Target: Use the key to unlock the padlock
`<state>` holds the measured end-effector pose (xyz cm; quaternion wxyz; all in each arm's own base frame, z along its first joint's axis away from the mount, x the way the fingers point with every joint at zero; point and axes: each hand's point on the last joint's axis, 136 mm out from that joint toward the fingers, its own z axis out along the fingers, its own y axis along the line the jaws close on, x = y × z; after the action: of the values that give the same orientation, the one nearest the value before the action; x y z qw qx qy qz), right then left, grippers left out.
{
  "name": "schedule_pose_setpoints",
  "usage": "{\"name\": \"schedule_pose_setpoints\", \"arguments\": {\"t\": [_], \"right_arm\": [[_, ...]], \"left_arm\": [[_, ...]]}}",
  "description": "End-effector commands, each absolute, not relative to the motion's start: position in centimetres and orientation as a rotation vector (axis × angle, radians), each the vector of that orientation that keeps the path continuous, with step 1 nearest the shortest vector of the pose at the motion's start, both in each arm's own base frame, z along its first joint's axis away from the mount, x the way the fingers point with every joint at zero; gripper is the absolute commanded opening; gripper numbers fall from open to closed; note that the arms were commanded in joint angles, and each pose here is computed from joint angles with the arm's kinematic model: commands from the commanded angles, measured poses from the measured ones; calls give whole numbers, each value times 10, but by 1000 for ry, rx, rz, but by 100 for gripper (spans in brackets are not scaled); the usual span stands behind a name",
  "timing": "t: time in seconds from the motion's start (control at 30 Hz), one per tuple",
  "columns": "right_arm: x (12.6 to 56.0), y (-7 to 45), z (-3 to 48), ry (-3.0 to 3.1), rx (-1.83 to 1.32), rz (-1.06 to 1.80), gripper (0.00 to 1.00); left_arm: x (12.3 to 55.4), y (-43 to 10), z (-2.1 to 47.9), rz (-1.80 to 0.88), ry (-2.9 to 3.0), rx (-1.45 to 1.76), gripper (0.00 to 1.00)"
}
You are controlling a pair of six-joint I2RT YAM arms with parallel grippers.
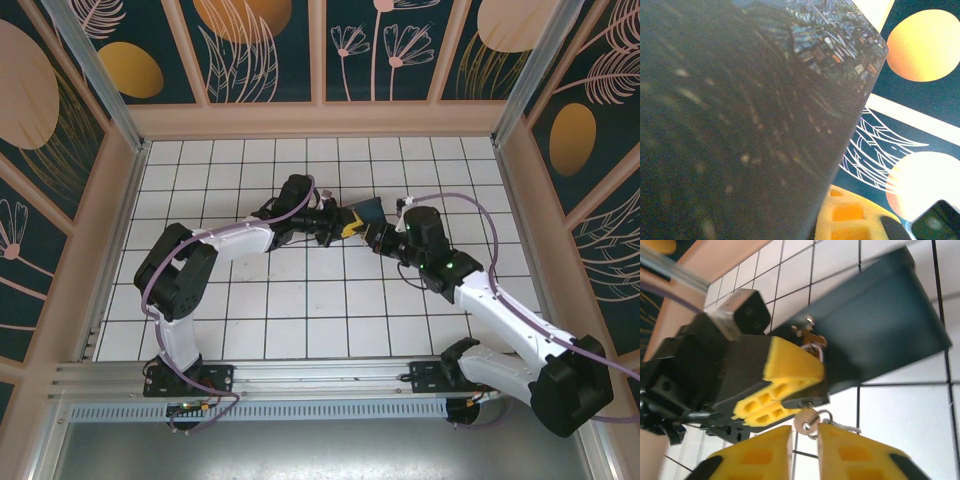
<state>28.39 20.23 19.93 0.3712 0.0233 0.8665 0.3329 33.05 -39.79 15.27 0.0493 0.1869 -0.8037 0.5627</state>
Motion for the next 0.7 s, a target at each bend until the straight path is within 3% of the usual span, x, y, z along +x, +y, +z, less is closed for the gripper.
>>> {"name": "schedule_pose_setpoints", "arguments": {"t": [0.0,0.17,0.67], "right_arm": [[283,205,218,2196,-279,701,29],[283,213,179,2375,-509,558,35],[287,221,178,2350,-673,393,34]], "left_arm": [[328,-401,174,1768,-2425,537,0],[328,-404,175,1745,-2445,486,0],[331,-407,170,1722,-2439,486,0]]}}
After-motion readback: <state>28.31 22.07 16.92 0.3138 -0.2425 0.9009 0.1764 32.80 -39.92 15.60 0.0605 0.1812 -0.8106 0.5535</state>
